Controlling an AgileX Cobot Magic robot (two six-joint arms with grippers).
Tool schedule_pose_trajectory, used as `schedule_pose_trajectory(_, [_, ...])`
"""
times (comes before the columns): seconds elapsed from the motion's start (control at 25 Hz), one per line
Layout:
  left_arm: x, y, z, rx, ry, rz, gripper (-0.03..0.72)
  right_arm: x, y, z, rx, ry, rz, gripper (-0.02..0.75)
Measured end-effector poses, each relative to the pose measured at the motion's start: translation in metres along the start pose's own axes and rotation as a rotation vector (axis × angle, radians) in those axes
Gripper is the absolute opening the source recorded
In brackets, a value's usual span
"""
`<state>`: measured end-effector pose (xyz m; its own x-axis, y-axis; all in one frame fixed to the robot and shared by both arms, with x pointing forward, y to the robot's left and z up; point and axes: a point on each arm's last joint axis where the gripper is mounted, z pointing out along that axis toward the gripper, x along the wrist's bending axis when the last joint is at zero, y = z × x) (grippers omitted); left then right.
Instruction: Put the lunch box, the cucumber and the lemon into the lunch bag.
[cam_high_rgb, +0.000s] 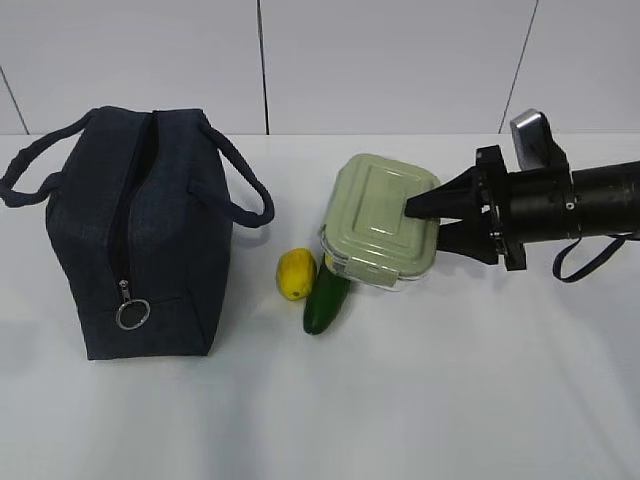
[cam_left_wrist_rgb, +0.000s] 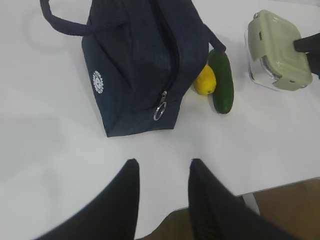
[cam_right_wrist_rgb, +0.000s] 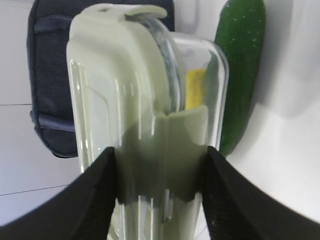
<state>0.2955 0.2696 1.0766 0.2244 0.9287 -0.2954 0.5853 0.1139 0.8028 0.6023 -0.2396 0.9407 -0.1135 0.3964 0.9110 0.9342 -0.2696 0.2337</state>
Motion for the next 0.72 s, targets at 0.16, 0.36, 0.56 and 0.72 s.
schedule_pose_trajectory(0.16, [0.001, 0.019, 0.015, 0.069, -0.013, -0.05, 0.239, 0.01, 0.0, 0.001, 0.0, 0.014, 0.006, 0.381])
schedule_pose_trajectory(0.36, [0.004, 0.045, 0.036, 0.151, -0.006, -0.078, 0.239, 0.03, 0.009, 0.007, 0.003, 0.04, -0.015, 0.381])
schedule_pose_trajectory(0.56, [0.009, 0.072, 0.062, 0.225, 0.006, -0.104, 0.24, 0.056, 0.018, 0.02, 0.017, 0.077, -0.044, 0.381])
schedule_pose_trajectory(0.72, [0.016, 0.091, 0.088, 0.285, 0.015, -0.123, 0.255, 0.076, 0.026, 0.027, 0.026, 0.111, -0.07, 0.381])
